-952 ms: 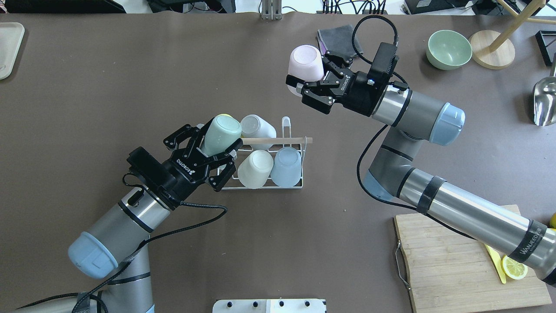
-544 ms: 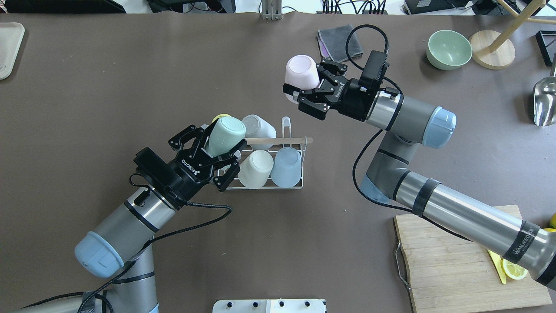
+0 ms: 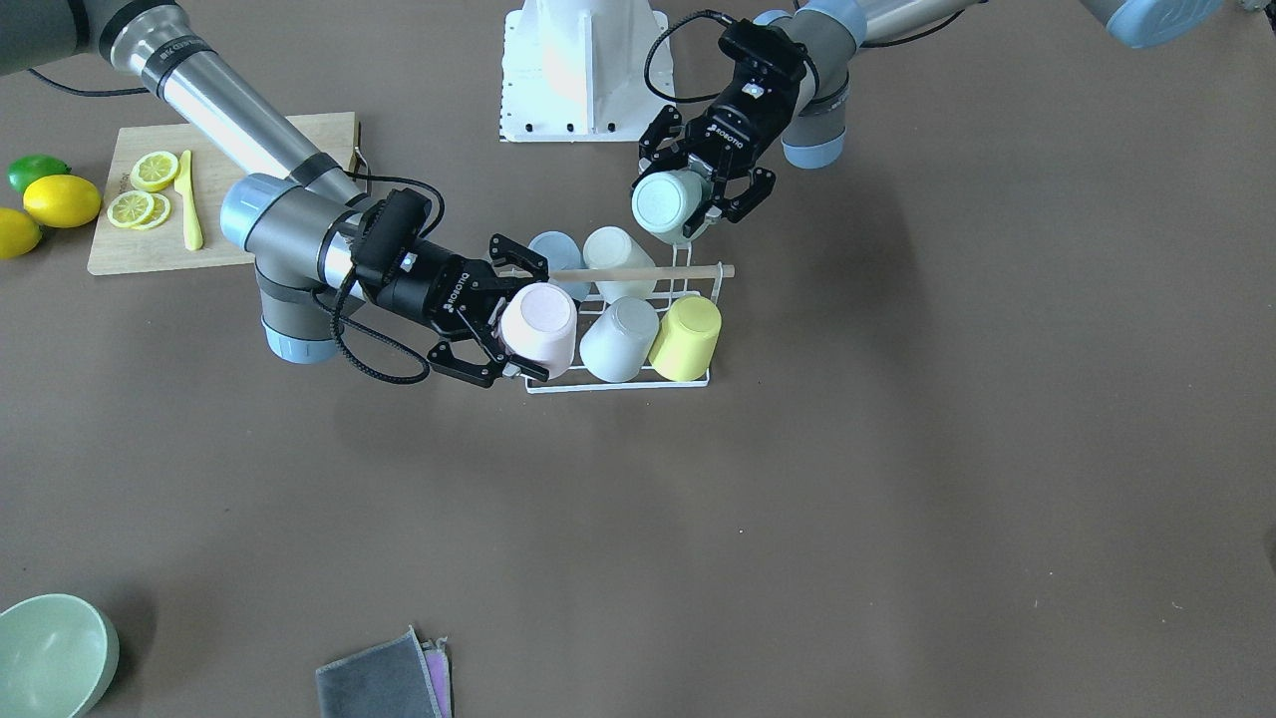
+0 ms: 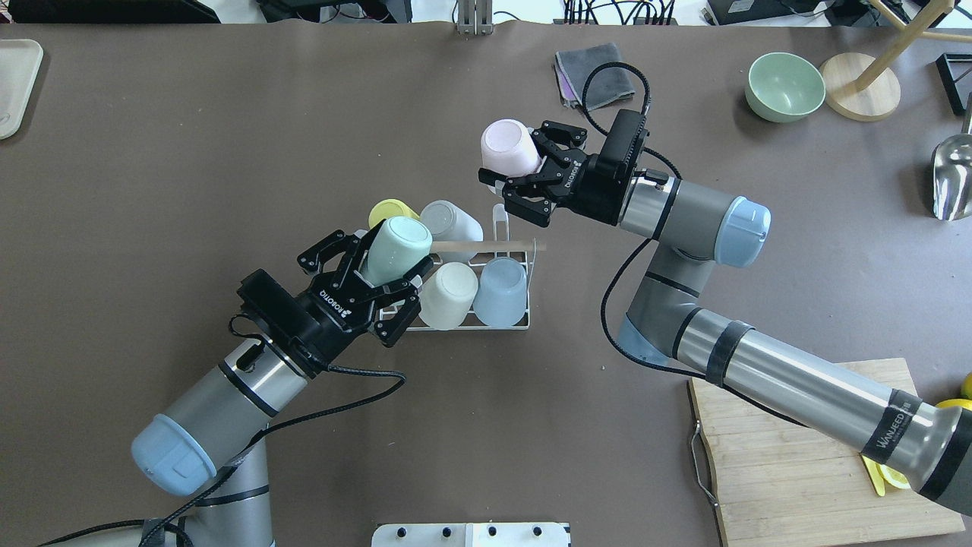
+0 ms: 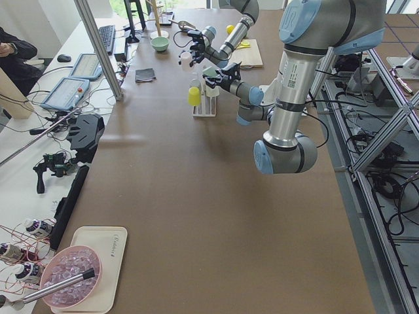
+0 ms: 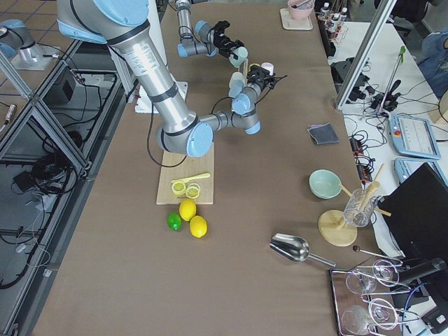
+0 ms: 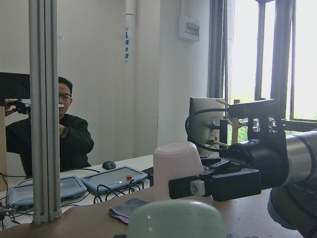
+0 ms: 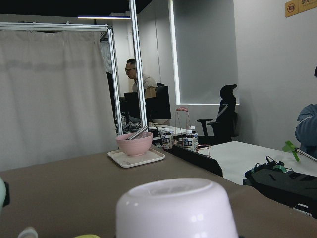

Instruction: Place cup on cup holder

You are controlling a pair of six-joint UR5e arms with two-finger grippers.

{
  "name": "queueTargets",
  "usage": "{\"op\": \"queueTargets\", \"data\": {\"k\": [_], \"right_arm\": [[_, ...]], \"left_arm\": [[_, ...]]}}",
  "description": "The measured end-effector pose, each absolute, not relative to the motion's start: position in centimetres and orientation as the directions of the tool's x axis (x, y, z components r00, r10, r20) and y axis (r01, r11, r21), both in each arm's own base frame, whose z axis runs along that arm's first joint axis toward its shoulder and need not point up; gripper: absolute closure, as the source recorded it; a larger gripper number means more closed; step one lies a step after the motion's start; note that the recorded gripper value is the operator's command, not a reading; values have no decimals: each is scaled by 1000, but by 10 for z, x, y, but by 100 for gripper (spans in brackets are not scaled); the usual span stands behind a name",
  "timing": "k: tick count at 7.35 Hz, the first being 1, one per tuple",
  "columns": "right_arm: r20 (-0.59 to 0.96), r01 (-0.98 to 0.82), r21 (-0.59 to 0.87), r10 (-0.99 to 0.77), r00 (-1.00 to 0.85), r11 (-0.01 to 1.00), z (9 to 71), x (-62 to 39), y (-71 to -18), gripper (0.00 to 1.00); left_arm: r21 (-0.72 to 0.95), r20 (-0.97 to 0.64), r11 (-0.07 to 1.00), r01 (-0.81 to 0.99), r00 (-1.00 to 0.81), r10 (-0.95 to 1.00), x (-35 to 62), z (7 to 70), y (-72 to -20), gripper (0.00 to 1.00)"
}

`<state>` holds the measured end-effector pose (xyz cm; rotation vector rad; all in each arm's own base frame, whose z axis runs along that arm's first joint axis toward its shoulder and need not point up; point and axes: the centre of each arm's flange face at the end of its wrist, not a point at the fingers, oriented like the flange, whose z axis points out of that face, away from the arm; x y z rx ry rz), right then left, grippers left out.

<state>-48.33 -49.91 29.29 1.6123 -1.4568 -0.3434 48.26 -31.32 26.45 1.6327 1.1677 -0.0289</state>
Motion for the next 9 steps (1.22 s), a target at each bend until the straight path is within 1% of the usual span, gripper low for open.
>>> {"op": "queueTargets", "data": {"k": [4, 7, 9], "right_arm": [[334, -608, 785, -908, 253, 119, 288, -492, -501, 100], [249, -559, 823, -949, 194, 101, 287, -461, -521, 100], [193, -526, 846, -971, 140, 92, 286, -448, -525, 100]], "left_arm": [[716, -555, 69, 695, 507, 659, 481, 283, -301, 100], [720, -550, 62, 691, 515, 657, 480, 285, -303, 100], [726, -542, 52, 686, 524, 657, 480, 284, -304, 100]]}}
